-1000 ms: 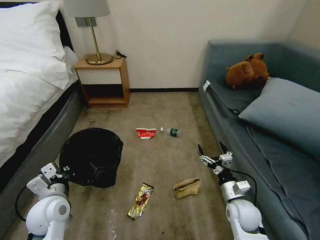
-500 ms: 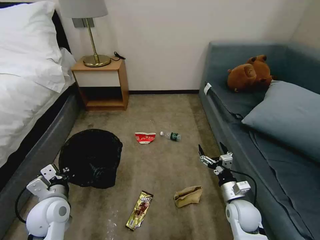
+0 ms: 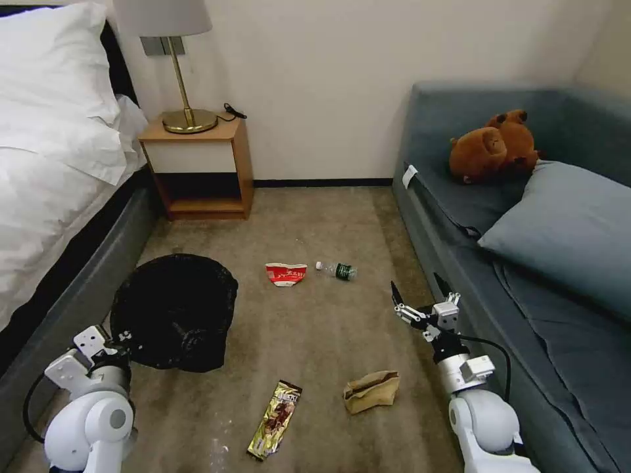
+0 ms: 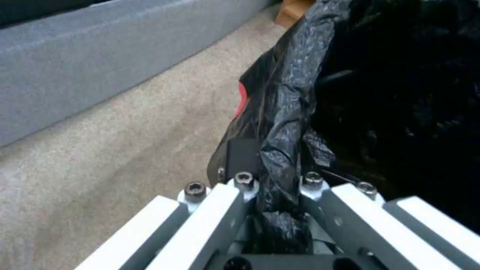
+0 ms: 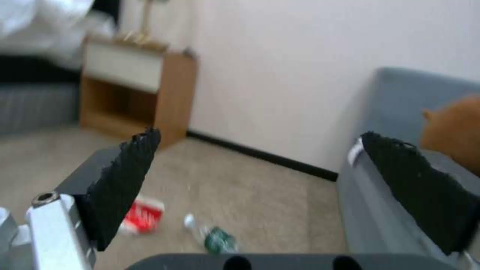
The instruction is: Pick up the trash bin, then pick up the garbage on the floor and place it into the trash bin.
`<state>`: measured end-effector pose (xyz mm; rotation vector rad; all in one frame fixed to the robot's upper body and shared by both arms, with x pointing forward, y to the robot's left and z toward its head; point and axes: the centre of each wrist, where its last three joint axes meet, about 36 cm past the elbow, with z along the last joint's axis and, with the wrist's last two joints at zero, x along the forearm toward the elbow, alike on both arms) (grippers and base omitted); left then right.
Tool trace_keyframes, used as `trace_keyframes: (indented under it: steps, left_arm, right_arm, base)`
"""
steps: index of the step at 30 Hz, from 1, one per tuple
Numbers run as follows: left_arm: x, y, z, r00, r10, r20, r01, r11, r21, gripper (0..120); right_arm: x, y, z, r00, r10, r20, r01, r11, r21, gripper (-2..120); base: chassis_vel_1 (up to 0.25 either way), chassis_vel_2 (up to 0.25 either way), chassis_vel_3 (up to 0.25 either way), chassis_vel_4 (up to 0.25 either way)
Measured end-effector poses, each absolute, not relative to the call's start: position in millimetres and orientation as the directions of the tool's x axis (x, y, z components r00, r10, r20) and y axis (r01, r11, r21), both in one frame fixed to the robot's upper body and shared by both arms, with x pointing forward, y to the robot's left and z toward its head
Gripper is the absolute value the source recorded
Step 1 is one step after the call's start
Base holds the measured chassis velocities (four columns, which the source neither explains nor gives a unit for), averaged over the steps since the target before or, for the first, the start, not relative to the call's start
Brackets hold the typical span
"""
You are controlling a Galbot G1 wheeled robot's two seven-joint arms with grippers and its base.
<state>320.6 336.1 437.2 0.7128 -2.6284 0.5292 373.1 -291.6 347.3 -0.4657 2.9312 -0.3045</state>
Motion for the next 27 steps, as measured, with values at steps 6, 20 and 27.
trace_keyframes:
  steps: [6, 20, 27]
  left_arm:
    - [319.2, 335.5, 435.8, -0.802, -0.407, 0.438, -0.542, 0.803, -0.247, 1]
    - [328.0, 327.9, 420.3, -0.786, -0.400, 0.471, -0.546, 0.807, -0.225, 1]
    - [339.3, 317.3, 403.3, -0.785, -0.387, 0.485, -0.537, 0.815, -0.219, 1]
  right_arm:
    - [402.7, -322.8, 363.0, -0.874, -0.485, 0.027, -0.456, 0.799, -0.392, 100]
    - [443.7, -400.6, 345.7, -0.601, -0.599, 0.529, -0.776, 0.278, -0.566, 100]
    - [456.6, -422.6, 336.4, -0.490, -0.571, 0.659, -0.850, 0.144, -0.507, 100]
  base:
    - [0.000, 0.000, 0.000, 0.000]
    - [0.000, 0.000, 0.000, 0.000]
    - [0.000, 0.000, 0.000, 0.000]
